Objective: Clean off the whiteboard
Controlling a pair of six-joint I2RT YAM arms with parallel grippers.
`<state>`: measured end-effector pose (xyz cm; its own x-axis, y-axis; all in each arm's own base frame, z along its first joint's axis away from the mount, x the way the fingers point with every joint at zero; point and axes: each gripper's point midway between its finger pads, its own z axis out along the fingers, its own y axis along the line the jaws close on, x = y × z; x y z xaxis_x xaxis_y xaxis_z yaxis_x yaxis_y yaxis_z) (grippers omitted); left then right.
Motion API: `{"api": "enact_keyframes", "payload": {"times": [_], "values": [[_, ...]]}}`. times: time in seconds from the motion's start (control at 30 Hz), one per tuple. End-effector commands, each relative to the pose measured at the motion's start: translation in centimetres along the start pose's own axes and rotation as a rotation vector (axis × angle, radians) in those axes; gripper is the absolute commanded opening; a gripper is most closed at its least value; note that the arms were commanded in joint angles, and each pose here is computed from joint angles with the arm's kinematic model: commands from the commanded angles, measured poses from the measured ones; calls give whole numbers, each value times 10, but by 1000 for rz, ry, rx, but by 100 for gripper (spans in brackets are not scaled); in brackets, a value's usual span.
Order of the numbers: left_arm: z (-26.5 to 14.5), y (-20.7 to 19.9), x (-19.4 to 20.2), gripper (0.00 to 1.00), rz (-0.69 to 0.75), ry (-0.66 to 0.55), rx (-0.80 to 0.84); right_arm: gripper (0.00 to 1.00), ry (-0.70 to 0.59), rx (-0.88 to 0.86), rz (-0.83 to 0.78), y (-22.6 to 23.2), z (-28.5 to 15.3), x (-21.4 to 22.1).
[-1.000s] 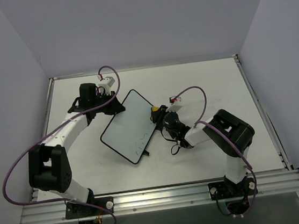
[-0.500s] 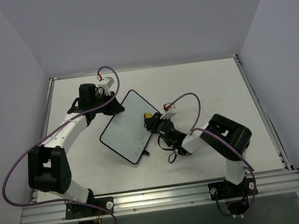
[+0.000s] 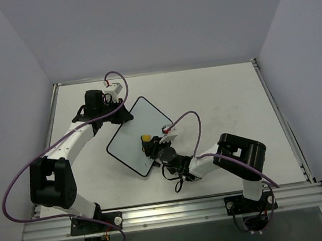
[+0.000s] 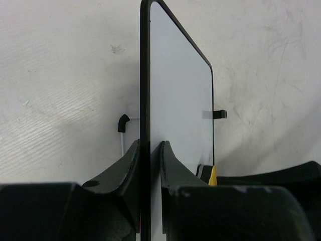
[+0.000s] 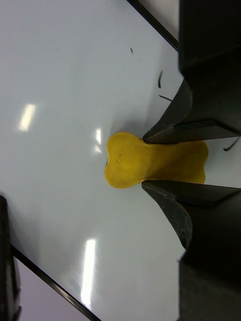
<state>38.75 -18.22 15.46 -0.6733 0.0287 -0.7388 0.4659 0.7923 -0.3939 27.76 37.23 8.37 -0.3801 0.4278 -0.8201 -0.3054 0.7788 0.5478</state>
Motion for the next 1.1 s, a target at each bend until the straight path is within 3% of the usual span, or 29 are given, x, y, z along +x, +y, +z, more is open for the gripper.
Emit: {"api": "enact_keyframes", "payload": {"times": [0.0, 0.33, 0.77, 1.07], "values": [[-12, 31, -27, 2, 109, -95, -170, 0, 180, -49, -119, 16, -25, 54], [-14, 33, -30, 2, 115, -99, -182, 0, 170, 58, -163, -20, -31, 54], [-19, 35, -32, 2, 107, -112, -183, 0, 135, 299, -111, -116, -12, 24], [-20, 34, -32, 2, 110, -118, -182, 0, 150, 295, -115, -119, -4, 26]]}}
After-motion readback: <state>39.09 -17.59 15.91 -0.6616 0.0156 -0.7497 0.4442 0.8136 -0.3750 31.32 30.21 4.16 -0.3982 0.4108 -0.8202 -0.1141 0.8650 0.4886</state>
